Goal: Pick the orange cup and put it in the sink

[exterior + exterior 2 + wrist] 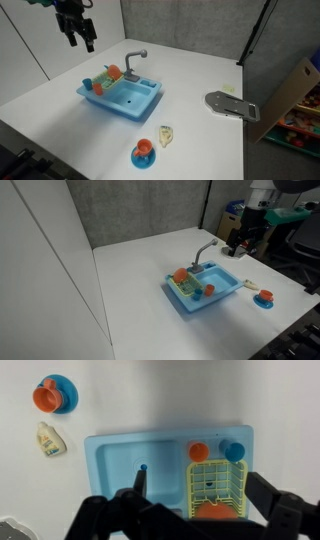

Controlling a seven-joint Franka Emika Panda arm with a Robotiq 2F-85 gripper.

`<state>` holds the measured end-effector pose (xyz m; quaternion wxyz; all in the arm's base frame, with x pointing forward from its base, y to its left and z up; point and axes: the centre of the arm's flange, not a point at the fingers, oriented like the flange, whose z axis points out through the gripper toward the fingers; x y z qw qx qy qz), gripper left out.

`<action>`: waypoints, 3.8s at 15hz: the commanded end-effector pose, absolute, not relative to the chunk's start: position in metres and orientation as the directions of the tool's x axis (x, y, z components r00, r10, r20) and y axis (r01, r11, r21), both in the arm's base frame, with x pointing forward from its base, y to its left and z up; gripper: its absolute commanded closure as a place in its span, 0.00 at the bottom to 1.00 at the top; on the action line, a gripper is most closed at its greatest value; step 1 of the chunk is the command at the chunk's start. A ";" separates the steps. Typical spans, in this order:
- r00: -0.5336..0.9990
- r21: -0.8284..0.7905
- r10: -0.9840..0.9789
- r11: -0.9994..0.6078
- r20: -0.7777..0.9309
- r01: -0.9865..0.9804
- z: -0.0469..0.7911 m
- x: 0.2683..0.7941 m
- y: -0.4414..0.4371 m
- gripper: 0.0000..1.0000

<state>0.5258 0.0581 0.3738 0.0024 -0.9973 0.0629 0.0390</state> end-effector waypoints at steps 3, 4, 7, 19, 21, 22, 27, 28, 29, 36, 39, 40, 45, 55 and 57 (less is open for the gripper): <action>0.999 -0.093 -0.007 -0.996 -0.035 -0.010 0.344 0.529 0.056 0.00; 1.000 -0.100 0.005 -0.995 -0.024 0.003 0.340 0.530 0.055 0.00; 1.000 -0.093 0.022 -0.995 0.006 0.023 0.329 0.530 0.052 0.00; 1.000 -0.051 -0.001 -0.999 -0.019 -0.002 0.270 0.536 0.036 0.00; 0.999 -0.041 -0.010 -0.999 -0.035 -0.012 0.258 0.539 0.034 0.00; 0.999 -0.037 -0.010 -0.999 -0.042 -0.012 0.252 0.540 0.032 0.00; 0.998 -0.015 0.002 -1.000 -0.065 0.001 0.226 0.543 0.032 0.00; 0.998 -0.005 0.005 -1.000 -0.065 0.005 0.222 0.544 0.034 0.00; 0.998 0.001 0.010 -1.000 -0.065 0.010 0.219 0.544 0.036 0.00; 0.999 0.050 0.015 -0.999 -0.038 0.017 0.205 0.546 0.051 0.00; 0.999 0.059 0.006 -0.998 -0.035 0.009 0.204 0.549 0.057 0.00; 0.999 0.062 0.005 -0.998 -0.035 0.007 0.203 0.550 0.059 0.00; 0.999 0.065 0.001 -0.998 -0.047 0.004 0.192 0.555 0.063 0.00; 0.998 0.059 0.010 -0.998 -0.056 0.013 0.175 0.569 0.070 0.00; 0.998 0.059 0.012 -0.998 -0.058 0.016 0.172 0.571 0.072 0.00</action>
